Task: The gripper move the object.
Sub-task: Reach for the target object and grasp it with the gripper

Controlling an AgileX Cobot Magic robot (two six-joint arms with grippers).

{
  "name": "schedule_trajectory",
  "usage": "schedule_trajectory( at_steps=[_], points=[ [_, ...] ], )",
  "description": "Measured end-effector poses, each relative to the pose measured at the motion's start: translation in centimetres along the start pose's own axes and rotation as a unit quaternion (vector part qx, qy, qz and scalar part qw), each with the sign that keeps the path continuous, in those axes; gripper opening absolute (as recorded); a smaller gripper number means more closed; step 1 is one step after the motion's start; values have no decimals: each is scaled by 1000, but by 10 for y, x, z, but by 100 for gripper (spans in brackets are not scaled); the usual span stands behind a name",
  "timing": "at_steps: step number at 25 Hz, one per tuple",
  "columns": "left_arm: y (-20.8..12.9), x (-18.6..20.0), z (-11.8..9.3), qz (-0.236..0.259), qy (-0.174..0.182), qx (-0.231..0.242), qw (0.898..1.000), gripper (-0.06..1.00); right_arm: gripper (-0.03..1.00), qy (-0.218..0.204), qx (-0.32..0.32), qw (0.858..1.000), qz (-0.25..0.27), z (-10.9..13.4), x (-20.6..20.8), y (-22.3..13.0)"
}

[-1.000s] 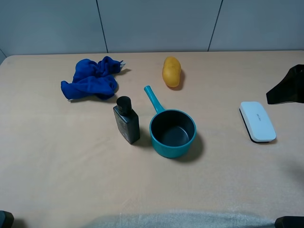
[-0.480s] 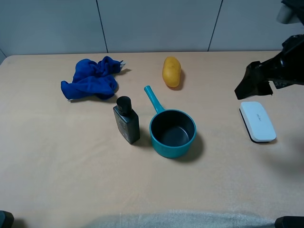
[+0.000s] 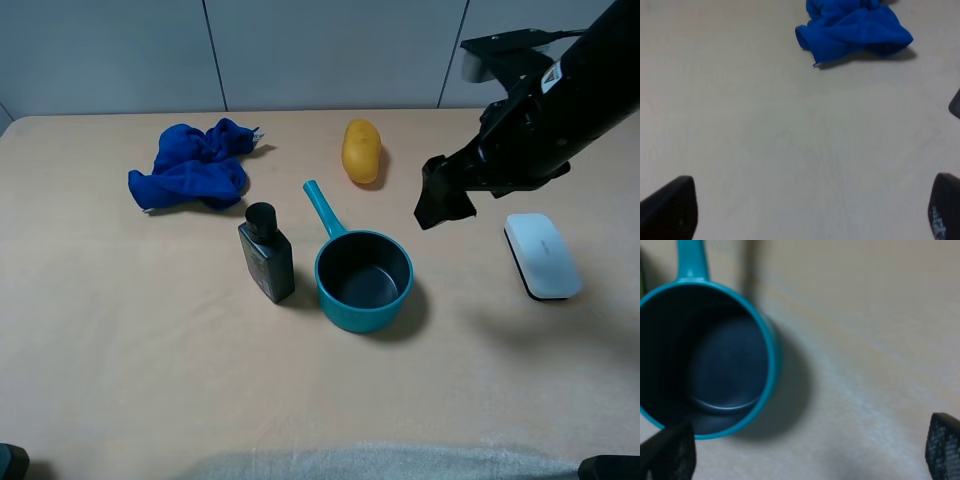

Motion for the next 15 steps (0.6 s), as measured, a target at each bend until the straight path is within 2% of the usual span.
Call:
schedule_trajectory(
  at_steps=[9, 15],
  points=[
    [0, 0, 0, 0, 0, 0, 1000, 93, 69, 10, 20, 1000, 13, 23, -31, 8],
    [0, 0, 0, 0, 0, 0, 1000, 93, 69, 11, 13, 1000, 24, 24, -47, 7]
  ],
)
Point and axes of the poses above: a point on each arm's last joint axis where the gripper is mounted, x pointing back along that axis away from the gripper, z along the wrist's bending axis when the last joint is at zero, y = z × x, the point moved 7 cm from there along -x, pointing out along that axis toward the gripper, and after that the axes turned 2 degrees about x, right-handed, at the moved point
